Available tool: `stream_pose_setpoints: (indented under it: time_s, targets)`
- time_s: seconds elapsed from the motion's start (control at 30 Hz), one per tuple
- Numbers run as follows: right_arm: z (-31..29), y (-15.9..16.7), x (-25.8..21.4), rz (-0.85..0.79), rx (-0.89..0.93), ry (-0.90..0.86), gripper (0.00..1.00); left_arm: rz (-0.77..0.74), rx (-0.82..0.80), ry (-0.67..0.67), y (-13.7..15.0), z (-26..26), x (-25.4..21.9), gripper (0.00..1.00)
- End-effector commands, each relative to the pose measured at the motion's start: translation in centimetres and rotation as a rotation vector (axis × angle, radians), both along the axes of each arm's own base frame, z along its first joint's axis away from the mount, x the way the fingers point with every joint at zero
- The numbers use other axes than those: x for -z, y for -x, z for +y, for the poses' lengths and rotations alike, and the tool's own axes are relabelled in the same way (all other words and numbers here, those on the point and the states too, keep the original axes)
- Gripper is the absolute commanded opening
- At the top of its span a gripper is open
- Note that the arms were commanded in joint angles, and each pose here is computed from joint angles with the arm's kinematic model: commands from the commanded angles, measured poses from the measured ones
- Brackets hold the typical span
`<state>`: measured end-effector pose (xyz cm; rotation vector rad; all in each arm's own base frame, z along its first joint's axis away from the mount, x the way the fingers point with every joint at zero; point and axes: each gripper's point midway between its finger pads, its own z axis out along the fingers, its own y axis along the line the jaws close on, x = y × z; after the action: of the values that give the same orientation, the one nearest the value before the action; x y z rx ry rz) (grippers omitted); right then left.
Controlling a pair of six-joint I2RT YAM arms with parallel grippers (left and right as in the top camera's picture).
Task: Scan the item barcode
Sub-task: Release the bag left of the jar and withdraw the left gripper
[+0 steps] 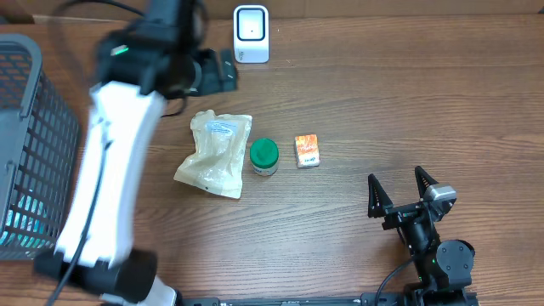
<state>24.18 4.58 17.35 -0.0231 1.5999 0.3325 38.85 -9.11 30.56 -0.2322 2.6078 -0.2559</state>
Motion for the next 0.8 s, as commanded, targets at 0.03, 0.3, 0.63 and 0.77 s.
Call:
stream_pose_setpoints:
  time_s: [0.03,0.3,0.63,0.77]
  targets:
    - [-0.1,0.0,0.2,-0.004,0.008,0.002,1.00,-0.129,-0.162,-0.094,3.5,7.7,-5.9,1.00]
    - [-0.1,0.0,0.2,-0.003,0.008,0.003,1.00,-0.098,-0.738,-0.128,11.5,23.9,-7.4,0.87]
    - [-0.1,0.0,0.2,-0.003,0.008,0.003,1.00,0.010,-1.226,0.003,17.7,34.4,-2.7,0.87]
    - [-0.1,0.0,0.2,-0.003,0.008,0.003,1.00,0.101,-1.205,-0.038,17.6,36.0,0.6,0.87]
